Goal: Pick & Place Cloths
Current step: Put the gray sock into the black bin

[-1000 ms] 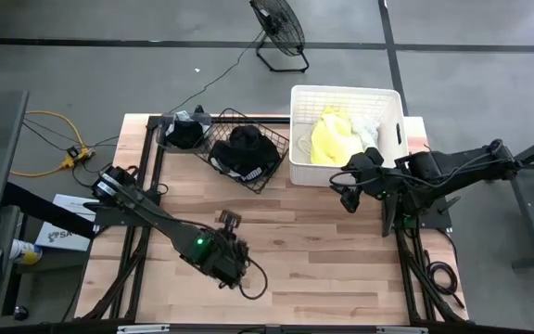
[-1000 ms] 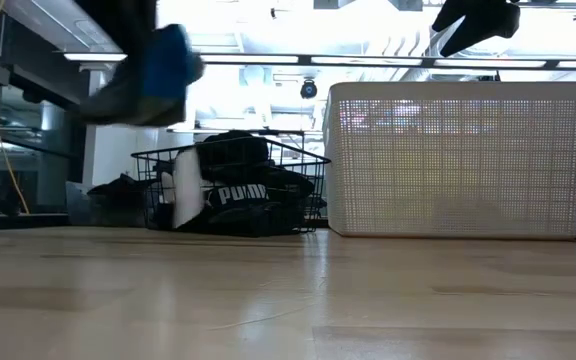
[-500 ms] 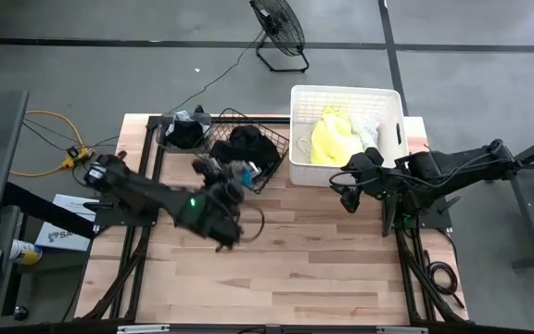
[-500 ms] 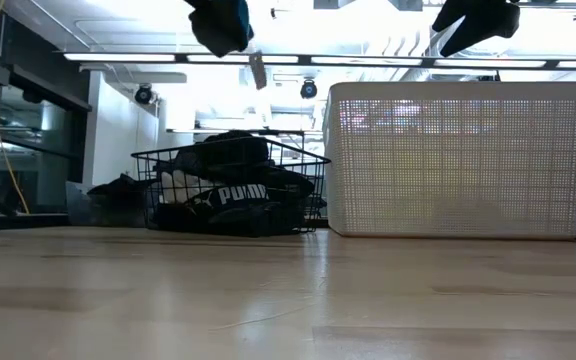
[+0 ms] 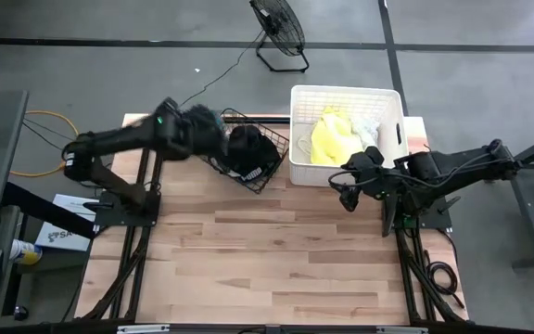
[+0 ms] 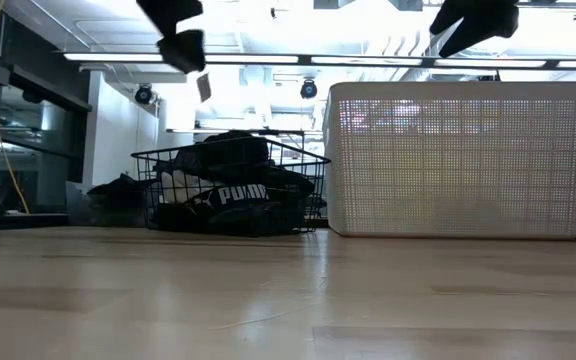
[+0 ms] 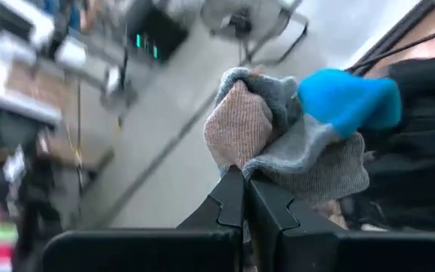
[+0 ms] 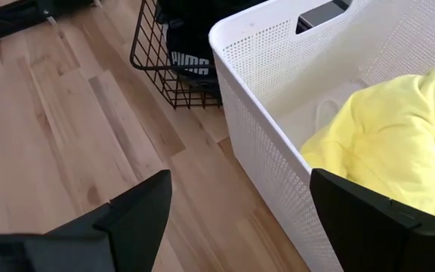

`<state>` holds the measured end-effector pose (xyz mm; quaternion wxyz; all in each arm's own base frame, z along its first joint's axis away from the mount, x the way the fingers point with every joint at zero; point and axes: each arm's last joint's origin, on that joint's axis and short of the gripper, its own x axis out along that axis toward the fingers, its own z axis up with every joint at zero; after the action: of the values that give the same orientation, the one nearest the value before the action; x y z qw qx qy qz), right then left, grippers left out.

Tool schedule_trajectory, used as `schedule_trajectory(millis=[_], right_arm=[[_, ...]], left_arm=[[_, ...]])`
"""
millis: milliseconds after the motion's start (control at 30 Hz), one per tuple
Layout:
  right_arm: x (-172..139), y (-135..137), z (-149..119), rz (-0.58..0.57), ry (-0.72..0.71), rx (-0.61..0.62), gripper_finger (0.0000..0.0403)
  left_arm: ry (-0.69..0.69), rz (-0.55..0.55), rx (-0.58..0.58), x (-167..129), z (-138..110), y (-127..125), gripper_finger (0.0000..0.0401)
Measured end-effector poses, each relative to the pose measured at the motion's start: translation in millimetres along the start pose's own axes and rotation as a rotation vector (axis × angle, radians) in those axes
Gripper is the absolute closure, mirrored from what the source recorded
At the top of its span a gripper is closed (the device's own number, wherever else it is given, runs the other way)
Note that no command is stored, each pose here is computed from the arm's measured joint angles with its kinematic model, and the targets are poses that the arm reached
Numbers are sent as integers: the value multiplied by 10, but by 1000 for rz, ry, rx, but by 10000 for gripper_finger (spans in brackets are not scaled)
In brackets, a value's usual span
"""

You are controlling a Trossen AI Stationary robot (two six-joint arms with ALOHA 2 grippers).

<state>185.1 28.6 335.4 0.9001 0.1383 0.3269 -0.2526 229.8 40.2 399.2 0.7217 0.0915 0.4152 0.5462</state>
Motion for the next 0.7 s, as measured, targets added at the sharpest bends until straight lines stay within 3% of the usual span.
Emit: schedule_trajectory(millis=[367,567,700], right_arm=[[70,44,-11,-15,20,6,95],[110,68,-17,-24,31,16,95],[113,70,-17,-25,32,28,95]], left_arm=[[428,-89,-243,783,-79,753,401],[674,-145,-341,1305,-331,872,401],[727,-222,-398,1663,-539,876,401]])
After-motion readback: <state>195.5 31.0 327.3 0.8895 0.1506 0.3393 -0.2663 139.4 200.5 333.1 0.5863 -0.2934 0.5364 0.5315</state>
